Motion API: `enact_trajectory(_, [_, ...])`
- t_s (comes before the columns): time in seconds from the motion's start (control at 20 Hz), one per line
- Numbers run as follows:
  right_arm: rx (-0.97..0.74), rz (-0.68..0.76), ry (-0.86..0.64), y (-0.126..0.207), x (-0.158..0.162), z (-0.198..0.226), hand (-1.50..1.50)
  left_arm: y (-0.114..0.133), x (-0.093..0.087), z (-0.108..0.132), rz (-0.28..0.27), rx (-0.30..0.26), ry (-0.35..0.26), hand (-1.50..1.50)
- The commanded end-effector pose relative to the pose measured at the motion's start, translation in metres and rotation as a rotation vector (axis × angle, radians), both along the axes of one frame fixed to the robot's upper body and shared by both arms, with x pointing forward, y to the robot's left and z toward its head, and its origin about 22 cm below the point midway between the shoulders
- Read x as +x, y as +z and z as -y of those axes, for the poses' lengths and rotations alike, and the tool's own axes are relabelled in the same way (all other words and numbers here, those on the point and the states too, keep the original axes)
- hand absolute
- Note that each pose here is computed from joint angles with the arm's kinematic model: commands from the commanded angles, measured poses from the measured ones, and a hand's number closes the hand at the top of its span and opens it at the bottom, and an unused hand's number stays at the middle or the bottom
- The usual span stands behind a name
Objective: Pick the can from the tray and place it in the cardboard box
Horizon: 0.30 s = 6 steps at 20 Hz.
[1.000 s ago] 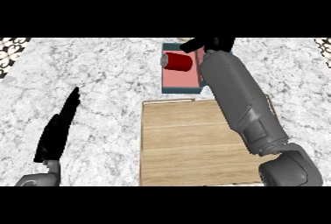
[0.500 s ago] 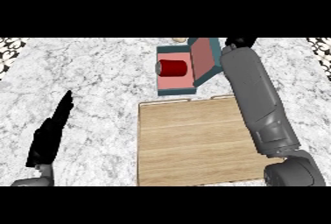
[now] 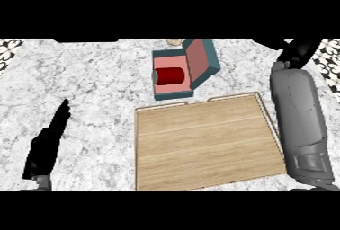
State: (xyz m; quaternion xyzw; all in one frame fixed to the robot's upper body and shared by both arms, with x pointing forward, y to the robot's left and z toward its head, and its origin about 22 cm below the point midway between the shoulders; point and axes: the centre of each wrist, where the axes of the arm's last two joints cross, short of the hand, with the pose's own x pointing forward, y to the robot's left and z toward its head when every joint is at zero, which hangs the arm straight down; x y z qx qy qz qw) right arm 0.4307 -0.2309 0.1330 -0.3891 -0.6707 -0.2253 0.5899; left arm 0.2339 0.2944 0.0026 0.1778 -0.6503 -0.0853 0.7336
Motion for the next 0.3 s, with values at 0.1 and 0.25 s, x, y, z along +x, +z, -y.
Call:
enact_trajectory(0.1, [-0.017,0.038,0.002,-0.011,-0.062,0.061,-1.50,0.003,0.002,-0.015,-0.001,-0.004,0.034,0.00])
enact_trajectory(0.25, [-0.055,0.008,0.060,0.006,-0.093,0.100,-1.50,0.003,0.003,0.008,0.005,-0.012,0.009,0.00])
